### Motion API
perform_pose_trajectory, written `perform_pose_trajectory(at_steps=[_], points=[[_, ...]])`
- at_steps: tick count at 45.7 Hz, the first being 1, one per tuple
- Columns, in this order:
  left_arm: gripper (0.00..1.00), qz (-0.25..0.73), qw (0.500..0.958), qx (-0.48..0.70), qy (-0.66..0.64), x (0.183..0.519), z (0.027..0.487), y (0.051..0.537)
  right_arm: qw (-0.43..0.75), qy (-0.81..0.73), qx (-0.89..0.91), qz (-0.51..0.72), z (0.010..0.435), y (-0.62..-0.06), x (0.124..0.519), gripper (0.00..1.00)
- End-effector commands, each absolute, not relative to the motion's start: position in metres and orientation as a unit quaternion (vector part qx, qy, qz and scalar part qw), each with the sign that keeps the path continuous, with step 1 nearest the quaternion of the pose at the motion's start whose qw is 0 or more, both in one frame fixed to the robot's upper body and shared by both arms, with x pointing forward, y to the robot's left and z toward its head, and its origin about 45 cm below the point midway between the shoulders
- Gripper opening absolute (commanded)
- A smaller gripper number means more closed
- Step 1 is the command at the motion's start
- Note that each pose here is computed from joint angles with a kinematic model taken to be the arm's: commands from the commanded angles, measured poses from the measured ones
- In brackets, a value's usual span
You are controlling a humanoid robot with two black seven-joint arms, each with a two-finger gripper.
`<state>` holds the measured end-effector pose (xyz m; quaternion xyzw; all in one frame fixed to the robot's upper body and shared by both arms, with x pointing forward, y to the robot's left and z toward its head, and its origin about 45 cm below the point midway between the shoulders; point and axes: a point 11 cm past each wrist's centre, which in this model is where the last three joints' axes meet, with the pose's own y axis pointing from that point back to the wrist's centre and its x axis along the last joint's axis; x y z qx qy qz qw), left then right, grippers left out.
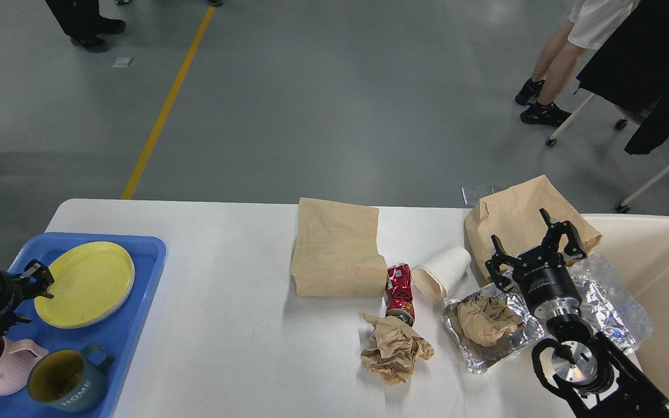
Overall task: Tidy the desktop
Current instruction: 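Release the yellow plate and raise the left gripper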
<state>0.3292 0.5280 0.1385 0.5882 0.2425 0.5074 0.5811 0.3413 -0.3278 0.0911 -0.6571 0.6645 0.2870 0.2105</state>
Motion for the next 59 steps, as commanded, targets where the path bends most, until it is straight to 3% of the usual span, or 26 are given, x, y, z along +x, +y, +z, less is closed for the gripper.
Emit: perform_pose_trajectory(at_steps=[1, 5, 13, 26, 35, 44, 59], points=[[0.83, 0.512, 0.584, 0.583, 0.236, 0.335, 0.147, 0.53, 0.21, 0.664, -0.657, 0.287, 0.091, -0.328, 0.341, 1.0], [0.96, 0.522, 0.596, 0.567, 0.227, 0.349, 0.158, 0.524, 0.21, 0.664, -0.657, 0.287, 0.091, -0.328, 0.341, 1.0], [0.96, 0.57, 0.629, 0.48, 0.224, 0.375, 0.186, 0.517, 0.211, 0.665, -0.657, 0.287, 0.091, -0.328, 0.341, 1.0], [0.96, 0.628, 0.709, 0.157, 0.281, 0.428, 0.218, 0.46, 0.21, 0.664, -0.657, 0.287, 0.091, -0.328, 0.341, 1.0], [0.96, 0.612, 0.715, -0.043, 0.334, 0.428, 0.21, 0.44, 0.21, 0.665, -0.657, 0.287, 0.091, -0.328, 0.341, 1.0], [0.96, 0.61, 0.688, -0.237, 0.313, 0.417, 0.208, 0.427, 0.21, 0.665, -0.657, 0.287, 0.091, -0.328, 0.341, 1.0], [0.96, 0.601, 0.678, -0.296, 0.302, 0.394, 0.18, 0.395, 0.21, 0.665, -0.657, 0.287, 0.091, -0.328, 0.341, 1.0]])
